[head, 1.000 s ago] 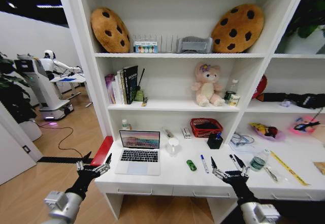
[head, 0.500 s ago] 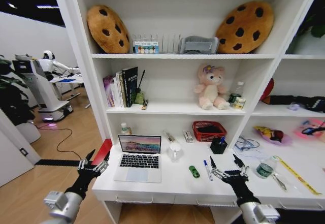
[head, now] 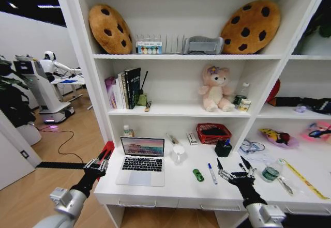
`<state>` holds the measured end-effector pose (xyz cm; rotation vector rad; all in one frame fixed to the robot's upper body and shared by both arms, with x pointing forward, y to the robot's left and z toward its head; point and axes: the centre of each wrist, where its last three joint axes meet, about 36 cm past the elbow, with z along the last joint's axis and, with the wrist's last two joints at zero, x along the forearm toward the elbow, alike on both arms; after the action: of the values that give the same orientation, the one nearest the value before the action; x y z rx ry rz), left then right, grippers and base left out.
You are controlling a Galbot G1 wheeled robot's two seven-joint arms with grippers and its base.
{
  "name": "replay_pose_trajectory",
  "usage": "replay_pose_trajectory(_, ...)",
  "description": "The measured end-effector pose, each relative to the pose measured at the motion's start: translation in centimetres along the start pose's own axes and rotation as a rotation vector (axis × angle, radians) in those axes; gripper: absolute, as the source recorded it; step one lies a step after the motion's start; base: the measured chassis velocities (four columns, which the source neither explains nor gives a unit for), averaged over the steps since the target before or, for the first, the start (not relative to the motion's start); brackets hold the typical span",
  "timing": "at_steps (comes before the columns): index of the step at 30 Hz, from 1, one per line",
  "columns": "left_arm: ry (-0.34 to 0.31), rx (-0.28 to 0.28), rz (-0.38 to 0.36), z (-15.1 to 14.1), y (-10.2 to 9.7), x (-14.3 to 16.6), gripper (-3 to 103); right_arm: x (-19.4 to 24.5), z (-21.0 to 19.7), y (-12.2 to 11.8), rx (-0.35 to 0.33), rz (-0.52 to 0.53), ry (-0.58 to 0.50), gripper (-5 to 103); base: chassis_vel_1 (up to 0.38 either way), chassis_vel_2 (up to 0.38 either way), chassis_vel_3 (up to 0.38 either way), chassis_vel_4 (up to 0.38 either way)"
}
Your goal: Organize the objects on the table.
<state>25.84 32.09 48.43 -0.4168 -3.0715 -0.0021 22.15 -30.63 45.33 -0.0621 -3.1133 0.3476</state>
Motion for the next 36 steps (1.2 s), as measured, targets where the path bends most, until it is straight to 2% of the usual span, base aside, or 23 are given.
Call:
replay_pose_trajectory(1,0.000,0.000,0.000,0.0,0.0,0.0,4,0.0,0.0,0.0,0.000,0.000,0.000,100,0.000,0.000,0.000,0.000)
replay_pose_trajectory(5,-0.010,-0.015,0.081,-0.7,1.1,-1.7,0,-1.5,0.0,0.0,0.015,-0.030,0.017,100,0.000,0.000,0.000,0.000)
replay_pose_trajectory(10,-0.019,-0.033,0.108,-1.6,1.8,-3.8,0,-2.4,-0.5,-0.2,0.018,-0.044,0.028,100,0.000,0.000,0.000,0.000)
replay_pose_trajectory(16,0.025,-0.050,0.133,-0.8,3.3,-6.5,0,-2.9,-0.6,-1.0,0.029,-0.073,0.042,100,0.000,0.000,0.000,0.000)
replay_pose_trajectory(19,0.051,-0.069,0.179,-0.4,3.9,-8.0,0,-3.4,-0.4,-1.3,0.005,-0.082,0.041,100,0.000,0.000,0.000,0.000)
replay_pose_trajectory(23,0.043,-0.062,0.204,-0.5,3.8,-9.4,0,-3.8,-0.1,-1.0,-0.018,-0.084,0.037,100,0.000,0.000,0.000,0.000)
replay_pose_trajectory(25,0.019,-0.047,0.223,-0.9,3.3,-11.2,0,-3.9,0.3,-0.5,-0.039,-0.088,0.038,100,0.000,0.000,0.000,0.000)
replay_pose_trajectory(26,0.019,-0.047,0.223,-0.9,3.3,-11.2,0,-3.9,0.3,-0.5,-0.039,-0.088,0.038,100,0.000,0.000,0.000,0.000)
replay_pose_trajectory(28,-0.014,-0.046,0.243,-1.3,2.2,-13.5,0,-3.9,0.7,-0.2,-0.054,-0.091,0.047,100,0.000,0.000,0.000,0.000)
replay_pose_trajectory(31,-0.027,-0.052,0.266,-1.5,1.6,-15.1,0,-3.8,1.0,-0.1,-0.056,-0.092,0.056,100,0.000,0.000,0.000,0.000)
replay_pose_trajectory(33,-0.027,-0.054,0.276,-1.6,1.5,-15.5,0,-3.8,1.1,-0.1,-0.057,-0.092,0.060,100,0.000,0.000,0.000,0.000)
replay_pose_trajectory(36,-0.005,-0.069,0.341,-1.1,1.7,-17.1,0,-3.8,2.0,-0.1,-0.061,-0.090,0.075,100,0.000,0.000,0.000,0.000)
